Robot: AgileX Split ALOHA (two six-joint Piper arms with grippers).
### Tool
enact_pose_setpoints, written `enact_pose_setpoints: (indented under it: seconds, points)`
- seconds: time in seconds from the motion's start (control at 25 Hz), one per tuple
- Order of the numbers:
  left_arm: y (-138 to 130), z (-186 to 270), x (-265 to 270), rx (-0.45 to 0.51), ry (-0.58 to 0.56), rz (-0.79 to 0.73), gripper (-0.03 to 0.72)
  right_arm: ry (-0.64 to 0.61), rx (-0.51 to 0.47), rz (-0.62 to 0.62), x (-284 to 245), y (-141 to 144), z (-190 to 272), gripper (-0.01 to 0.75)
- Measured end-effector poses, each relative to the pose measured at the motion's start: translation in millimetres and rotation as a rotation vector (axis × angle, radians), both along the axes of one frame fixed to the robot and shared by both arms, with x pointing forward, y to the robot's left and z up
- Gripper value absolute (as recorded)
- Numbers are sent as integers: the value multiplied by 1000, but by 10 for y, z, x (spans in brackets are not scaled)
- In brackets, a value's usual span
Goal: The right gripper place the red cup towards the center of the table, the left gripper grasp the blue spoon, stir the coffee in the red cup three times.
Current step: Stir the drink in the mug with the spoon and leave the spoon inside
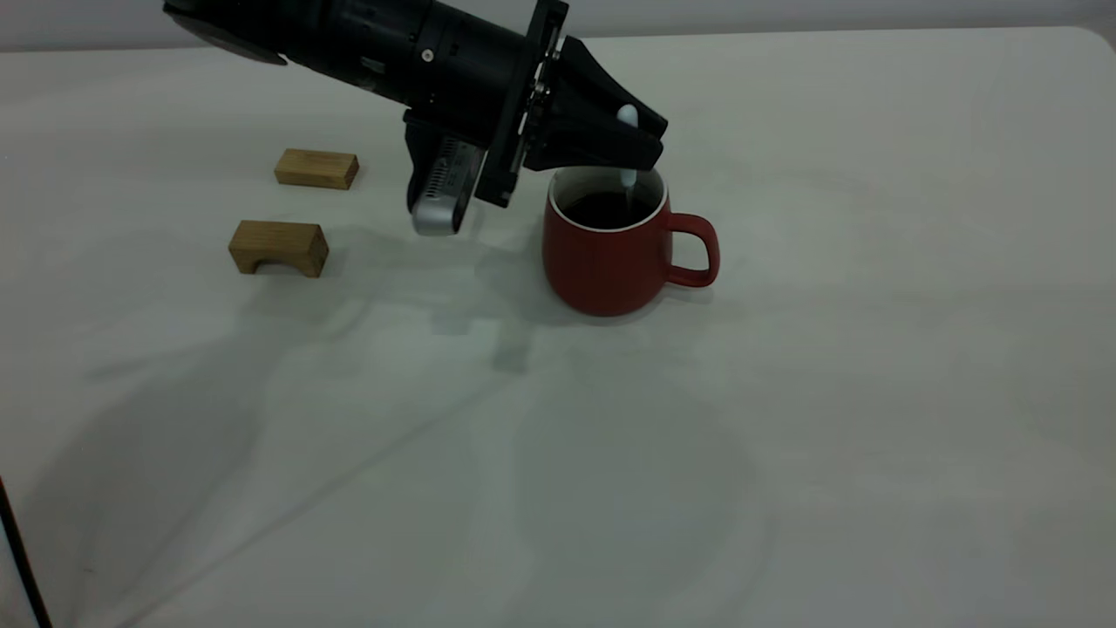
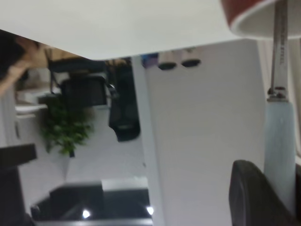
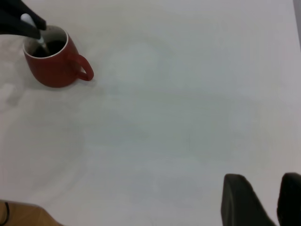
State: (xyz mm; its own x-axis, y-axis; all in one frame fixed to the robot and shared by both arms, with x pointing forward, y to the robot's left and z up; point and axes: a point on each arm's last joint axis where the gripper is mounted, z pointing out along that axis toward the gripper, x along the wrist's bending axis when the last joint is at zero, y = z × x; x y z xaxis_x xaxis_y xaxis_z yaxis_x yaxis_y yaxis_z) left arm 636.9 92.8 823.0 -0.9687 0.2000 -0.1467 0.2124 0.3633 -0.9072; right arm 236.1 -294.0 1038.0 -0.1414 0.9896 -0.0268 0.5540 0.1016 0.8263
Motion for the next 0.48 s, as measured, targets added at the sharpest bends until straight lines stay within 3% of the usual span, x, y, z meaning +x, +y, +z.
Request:
enact_pose_setpoints:
  seconds: [0.24,0.48]
  points:
    - [126,13,100,59,-38,58,147,0,0,0,0,0,0,237]
    - [69,-69,76,16,-12,67,160,0,0,0,0,0,0,237]
